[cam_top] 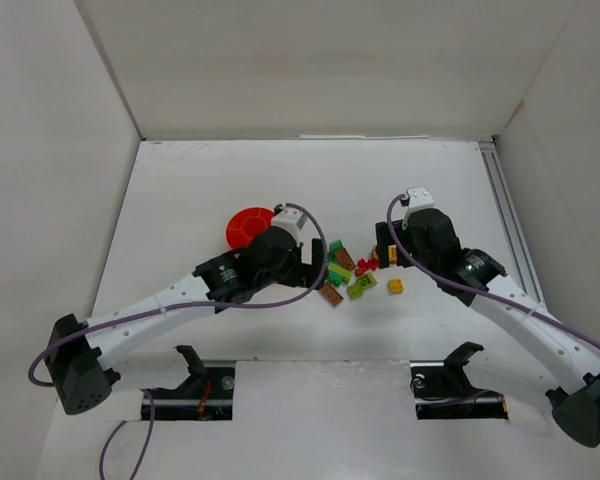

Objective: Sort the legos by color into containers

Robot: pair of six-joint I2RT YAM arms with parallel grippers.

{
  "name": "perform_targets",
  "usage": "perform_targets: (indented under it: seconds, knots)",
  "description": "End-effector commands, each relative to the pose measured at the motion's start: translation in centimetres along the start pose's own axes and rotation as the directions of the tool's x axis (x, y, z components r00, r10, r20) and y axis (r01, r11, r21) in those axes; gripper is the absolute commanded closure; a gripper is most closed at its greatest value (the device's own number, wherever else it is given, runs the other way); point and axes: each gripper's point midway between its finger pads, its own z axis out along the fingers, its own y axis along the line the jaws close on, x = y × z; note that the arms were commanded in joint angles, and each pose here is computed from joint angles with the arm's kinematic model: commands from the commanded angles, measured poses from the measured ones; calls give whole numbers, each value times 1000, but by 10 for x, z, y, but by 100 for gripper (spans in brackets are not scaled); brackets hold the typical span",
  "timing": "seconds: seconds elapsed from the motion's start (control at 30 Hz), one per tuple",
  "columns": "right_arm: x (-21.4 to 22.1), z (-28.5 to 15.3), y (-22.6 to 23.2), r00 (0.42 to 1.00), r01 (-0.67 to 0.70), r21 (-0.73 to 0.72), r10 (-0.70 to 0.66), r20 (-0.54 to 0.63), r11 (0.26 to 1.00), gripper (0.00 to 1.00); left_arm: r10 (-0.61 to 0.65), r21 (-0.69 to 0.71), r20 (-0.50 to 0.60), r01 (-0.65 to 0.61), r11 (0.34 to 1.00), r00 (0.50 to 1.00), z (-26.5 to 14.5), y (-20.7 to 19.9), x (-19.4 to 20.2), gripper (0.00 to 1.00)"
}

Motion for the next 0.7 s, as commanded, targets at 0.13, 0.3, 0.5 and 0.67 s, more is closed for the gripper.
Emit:
perform_targets:
  seconds: [0.13, 0.3, 0.5, 0.67]
  knots:
    - [0, -18, -18, 997, -58, 79, 55, 45, 995, 1, 156, 58, -89, -151, 987, 984, 33, -30, 41, 6]
    - [14, -22, -22, 997, -77, 80, 75, 28, 994, 2, 232, 80, -91, -225, 971, 968, 57, -37, 47, 6]
    - [22, -26, -28, 996, -86, 95, 86, 11, 992, 2, 304, 127, -181, -284, 950, 935, 79, -34, 79, 9]
    - [22, -26, -28, 996, -86, 95, 86, 11, 992, 2, 329, 150, -227, -301, 942, 916, 87, -22, 107, 0]
